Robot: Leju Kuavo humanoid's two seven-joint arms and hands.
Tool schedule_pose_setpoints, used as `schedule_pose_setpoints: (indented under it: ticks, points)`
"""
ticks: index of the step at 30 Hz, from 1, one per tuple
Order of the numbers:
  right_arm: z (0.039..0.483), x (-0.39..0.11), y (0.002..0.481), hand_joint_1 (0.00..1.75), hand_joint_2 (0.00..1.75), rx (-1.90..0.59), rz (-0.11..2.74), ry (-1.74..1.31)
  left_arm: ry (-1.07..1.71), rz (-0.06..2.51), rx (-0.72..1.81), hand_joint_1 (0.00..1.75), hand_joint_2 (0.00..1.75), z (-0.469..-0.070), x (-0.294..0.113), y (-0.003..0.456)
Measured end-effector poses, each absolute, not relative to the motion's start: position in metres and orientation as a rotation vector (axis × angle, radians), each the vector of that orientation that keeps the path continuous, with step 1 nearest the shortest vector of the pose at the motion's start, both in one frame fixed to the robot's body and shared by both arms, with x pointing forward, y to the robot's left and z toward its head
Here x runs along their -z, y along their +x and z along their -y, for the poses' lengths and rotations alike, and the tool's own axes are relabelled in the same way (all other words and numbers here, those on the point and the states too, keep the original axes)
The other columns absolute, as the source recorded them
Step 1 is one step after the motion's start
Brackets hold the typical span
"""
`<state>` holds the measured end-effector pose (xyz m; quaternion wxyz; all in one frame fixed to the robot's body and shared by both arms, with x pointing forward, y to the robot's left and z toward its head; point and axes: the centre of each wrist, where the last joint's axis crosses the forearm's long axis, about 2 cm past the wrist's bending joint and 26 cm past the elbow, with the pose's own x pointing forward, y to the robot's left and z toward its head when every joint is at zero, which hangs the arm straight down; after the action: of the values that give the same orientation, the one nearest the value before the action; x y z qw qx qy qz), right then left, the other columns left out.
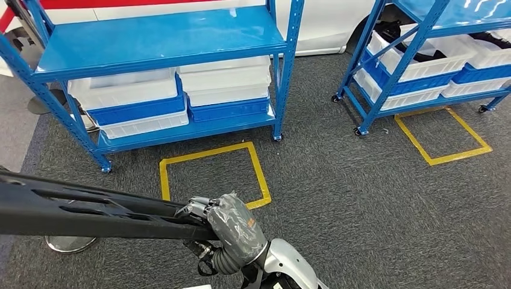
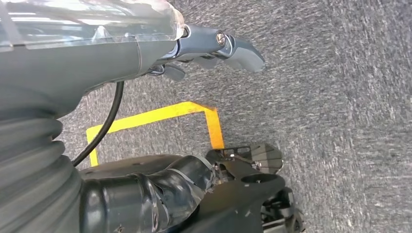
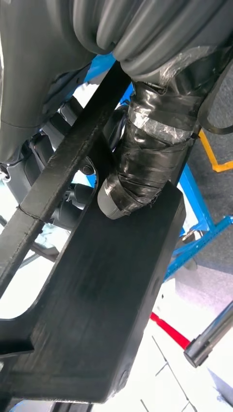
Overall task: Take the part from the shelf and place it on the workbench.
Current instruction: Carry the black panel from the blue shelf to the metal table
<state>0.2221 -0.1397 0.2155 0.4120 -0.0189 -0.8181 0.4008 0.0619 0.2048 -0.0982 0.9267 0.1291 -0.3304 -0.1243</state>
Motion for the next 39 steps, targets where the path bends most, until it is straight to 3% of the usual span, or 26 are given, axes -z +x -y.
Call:
schedule_pose_setpoints:
  ticks: [39]
  points:
    - [0.1398,-0.2145,0.2212,1.75,1.75,-1.008,2.054,-0.046,0.268,0.676,0.252,0.00,1.75,-0.2059,0.0984,0.0619]
